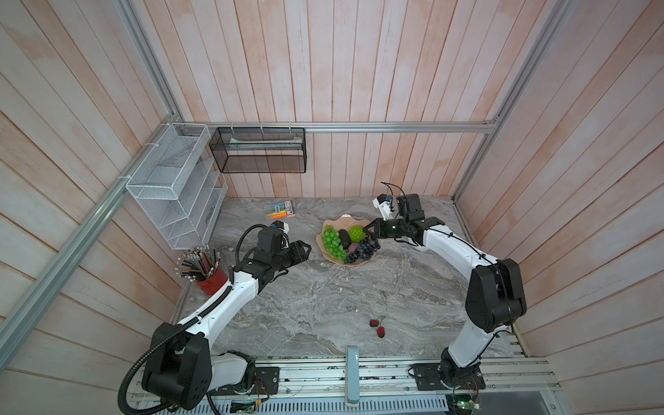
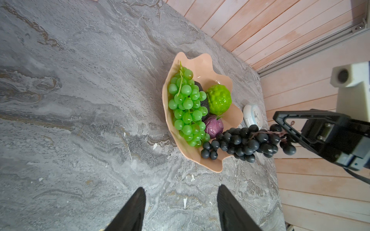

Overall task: Arrange fruit in a fruit bowl
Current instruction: Place the fruits in the fruit bowl.

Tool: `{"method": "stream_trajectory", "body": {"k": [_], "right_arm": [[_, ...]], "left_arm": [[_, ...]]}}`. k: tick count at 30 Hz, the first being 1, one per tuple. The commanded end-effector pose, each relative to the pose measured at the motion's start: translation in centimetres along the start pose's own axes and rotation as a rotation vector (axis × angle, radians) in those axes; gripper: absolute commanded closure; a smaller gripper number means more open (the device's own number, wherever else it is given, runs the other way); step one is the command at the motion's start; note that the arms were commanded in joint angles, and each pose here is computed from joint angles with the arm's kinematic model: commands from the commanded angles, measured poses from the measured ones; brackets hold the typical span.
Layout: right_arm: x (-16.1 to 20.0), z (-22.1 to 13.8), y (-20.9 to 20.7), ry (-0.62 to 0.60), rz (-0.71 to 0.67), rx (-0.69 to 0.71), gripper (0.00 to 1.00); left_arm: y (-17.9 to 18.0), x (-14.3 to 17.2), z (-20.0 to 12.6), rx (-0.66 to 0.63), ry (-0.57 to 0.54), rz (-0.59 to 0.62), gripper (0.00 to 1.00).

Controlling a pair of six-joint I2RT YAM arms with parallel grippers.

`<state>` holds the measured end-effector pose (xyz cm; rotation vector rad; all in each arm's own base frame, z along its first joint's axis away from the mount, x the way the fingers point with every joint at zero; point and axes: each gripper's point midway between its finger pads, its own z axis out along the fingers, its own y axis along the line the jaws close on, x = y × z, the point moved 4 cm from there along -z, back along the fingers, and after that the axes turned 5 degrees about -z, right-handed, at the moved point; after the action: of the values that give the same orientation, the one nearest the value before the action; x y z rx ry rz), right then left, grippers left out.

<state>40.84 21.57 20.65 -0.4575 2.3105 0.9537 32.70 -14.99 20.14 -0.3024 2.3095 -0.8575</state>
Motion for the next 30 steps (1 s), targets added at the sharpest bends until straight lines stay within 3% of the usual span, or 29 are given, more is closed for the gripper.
{"method": "stream_trajectory", "body": {"k": [1, 30], "right_arm": [[-2.0, 0.6, -1.0, -0.054, -0.026, 0.021, 1.00], [-1.7, 6.3, -6.6, 0.011, -0.057, 0.102, 1.00]], "left_arm": [[-0.8, -0.9, -0.3, 0.027, -0.020, 0.005, 0.41], [-0.7, -0.6, -0.3, 0.019, -0.008, 0.013, 0.40]]}}
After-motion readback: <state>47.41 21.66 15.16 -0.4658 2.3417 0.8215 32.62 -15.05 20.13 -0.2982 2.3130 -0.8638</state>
